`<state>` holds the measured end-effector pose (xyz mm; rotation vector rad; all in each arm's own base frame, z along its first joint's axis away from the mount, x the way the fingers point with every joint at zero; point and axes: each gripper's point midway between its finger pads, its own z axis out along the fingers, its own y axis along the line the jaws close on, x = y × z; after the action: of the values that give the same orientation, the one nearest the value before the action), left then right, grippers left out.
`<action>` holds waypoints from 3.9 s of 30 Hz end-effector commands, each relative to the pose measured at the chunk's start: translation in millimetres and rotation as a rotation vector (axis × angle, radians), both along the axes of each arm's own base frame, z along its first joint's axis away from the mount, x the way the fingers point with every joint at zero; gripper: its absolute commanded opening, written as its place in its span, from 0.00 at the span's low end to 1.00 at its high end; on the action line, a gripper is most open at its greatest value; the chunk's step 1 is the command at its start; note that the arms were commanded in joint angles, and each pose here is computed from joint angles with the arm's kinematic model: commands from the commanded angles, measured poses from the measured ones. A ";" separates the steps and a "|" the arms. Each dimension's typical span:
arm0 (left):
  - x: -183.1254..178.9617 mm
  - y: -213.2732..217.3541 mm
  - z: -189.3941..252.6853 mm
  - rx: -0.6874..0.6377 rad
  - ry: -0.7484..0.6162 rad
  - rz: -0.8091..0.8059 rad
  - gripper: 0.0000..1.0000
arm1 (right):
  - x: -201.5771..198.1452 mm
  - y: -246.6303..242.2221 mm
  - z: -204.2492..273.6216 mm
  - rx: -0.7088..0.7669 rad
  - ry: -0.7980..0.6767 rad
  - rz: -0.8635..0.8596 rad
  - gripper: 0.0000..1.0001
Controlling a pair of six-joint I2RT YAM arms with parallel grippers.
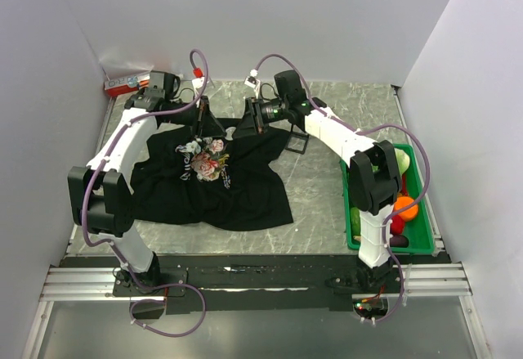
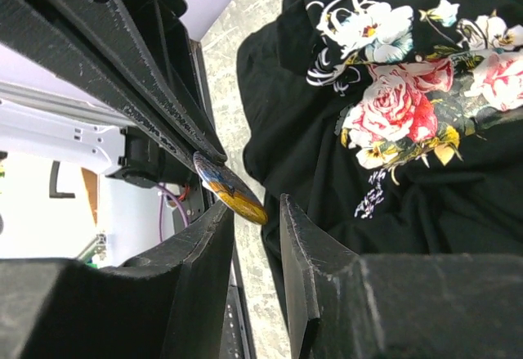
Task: Remove the brooch from the garment
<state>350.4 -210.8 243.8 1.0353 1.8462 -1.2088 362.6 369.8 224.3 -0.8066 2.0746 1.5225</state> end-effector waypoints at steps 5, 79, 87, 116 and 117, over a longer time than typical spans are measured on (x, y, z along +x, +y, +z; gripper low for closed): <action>-17.6 -11.6 12.3 0.023 -0.086 -0.065 0.01 | 39.5 -13.2 7.4 -0.002 -0.040 -0.135 0.40; -24.0 -3.1 29.2 -0.105 0.053 -0.088 0.01 | -38.5 7.5 40.4 0.183 -0.397 0.355 0.38; -23.3 -3.4 31.9 -0.108 0.050 -0.086 0.01 | -37.1 8.6 35.6 0.168 -0.393 0.348 0.37; -28.1 -6.7 37.2 -0.101 0.015 -0.102 0.01 | -32.1 10.4 18.0 0.122 -0.321 0.292 0.20; -29.3 -7.2 37.4 -0.095 0.013 -0.102 0.01 | -32.3 11.1 17.3 0.122 -0.318 0.290 0.19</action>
<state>331.0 -211.2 248.0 0.9932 1.8778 -1.3908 328.5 376.9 242.4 -1.2671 1.6746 1.5259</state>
